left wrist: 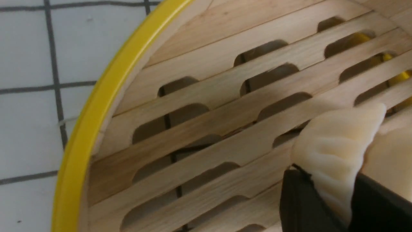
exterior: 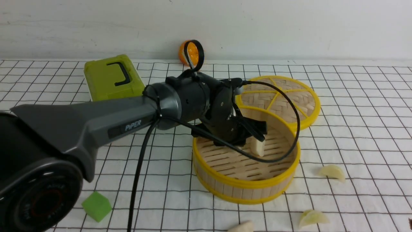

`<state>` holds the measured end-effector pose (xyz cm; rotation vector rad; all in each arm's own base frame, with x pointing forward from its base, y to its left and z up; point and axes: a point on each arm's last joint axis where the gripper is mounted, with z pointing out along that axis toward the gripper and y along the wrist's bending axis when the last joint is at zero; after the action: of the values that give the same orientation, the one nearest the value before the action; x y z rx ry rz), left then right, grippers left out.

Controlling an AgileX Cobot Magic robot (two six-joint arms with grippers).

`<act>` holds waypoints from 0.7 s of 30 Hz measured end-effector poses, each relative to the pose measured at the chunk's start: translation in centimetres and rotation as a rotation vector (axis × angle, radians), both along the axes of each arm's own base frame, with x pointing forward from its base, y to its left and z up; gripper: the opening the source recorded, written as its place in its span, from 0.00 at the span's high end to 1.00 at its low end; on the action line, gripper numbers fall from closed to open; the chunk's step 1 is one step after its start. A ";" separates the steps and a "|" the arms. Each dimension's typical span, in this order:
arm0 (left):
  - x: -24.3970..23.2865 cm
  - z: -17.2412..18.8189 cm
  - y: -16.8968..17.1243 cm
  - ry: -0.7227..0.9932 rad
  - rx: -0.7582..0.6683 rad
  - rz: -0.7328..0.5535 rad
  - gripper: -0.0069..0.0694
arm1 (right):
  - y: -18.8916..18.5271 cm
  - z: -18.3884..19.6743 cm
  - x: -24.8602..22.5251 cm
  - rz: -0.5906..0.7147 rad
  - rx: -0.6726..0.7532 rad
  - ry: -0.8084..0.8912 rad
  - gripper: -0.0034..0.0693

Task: Put the dumplings into the steamer on the table with the white tablecloth.
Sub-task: 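Place the dumpling into the bamboo steamer basket with the left gripper, then reach for and grasp a dumpling on the table with the left gripper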

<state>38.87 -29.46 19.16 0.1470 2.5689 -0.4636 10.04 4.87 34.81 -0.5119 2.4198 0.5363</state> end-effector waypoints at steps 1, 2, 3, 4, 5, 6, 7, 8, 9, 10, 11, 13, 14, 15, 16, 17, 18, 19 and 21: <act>0.0 -0.2 0.0 0.003 0.000 0.001 0.73 | 0.0 0.0 0.0 0.001 0.000 0.000 0.84; 0.1 -0.1 -0.1 -0.001 -0.001 0.001 0.73 | 0.1 0.0 0.0 0.006 0.000 0.000 0.84; 0.1 -0.1 -0.1 -0.001 -0.002 0.001 0.73 | 0.1 0.0 -0.1 0.011 -0.001 0.000 0.84; 0.1 -0.2 -0.1 -0.001 -0.002 0.002 0.73 | 0.2 0.0 -0.1 0.024 -0.001 0.000 0.84; 0.1 -0.2 -0.1 -0.001 -0.002 0.001 0.72 | 0.3 0.0 -0.2 0.036 -0.001 0.000 0.84; 0.1 -0.2 -0.1 0.000 -0.001 0.001 0.71 | 0.4 0.0 -0.2 0.046 -0.007 -0.002 0.84; 0.1 -0.2 -0.1 0.001 0.000 0.001 0.70 | 0.5 0.0 -0.3 0.053 -0.012 -0.002 0.84; 0.1 -0.2 0.0 0.004 0.002 0.002 0.67 | 0.5 -0.1 -0.3 0.061 -0.019 -0.003 0.84; 0.0 -0.2 0.0 0.008 0.005 0.002 0.65 | 0.5 -0.1 -0.3 0.064 -0.025 -0.004 0.84; -0.1 -0.1 0.1 0.017 0.014 0.002 0.60 | 0.5 -0.1 -0.3 0.068 -0.035 -0.005 0.83; -0.2 0.1 0.2 0.023 0.021 0.001 0.57 | 0.5 -0.1 -0.3 0.069 -0.040 -0.007 0.83; -0.4 0.7 0.4 0.031 0.039 -0.004 0.52 | 0.4 -0.2 -0.3 0.068 -0.048 -0.008 0.83; -0.7 1.7 0.7 0.027 0.062 -0.016 0.47 | 0.4 -0.2 -0.3 0.068 -0.052 -0.009 0.83; -0.8 2.1 0.8 0.023 0.068 -0.020 0.46 | 0.4 -0.2 -0.3 0.068 -0.052 -0.009 0.83; -1.0 3.9 1.2 -0.003 0.089 -0.038 0.44 | 0.4 -0.2 -0.3 0.067 -0.054 -0.010 0.83; -1.6 6.6 1.8 -0.048 0.105 -0.062 0.42 | 0.4 -0.2 -0.3 0.067 -0.054 -0.010 0.82; -2.0 8.0 2.2 -0.070 0.112 -0.074 0.42 | 0.4 -0.2 -0.3 0.067 -0.055 -0.010 0.82; -2.4 9.4 2.6 -0.092 0.118 -0.086 0.42 | 0.4 -0.2 -0.3 0.067 -0.055 -0.010 0.82; -3.8 12.3 3.8 -0.113 0.146 -0.116 0.42 | 0.4 -0.2 -0.3 0.067 -0.055 -0.010 0.82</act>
<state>35.11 -25.70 31.46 0.3648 2.4911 -0.3002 9.76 5.24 34.62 -0.6191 2.4201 0.4957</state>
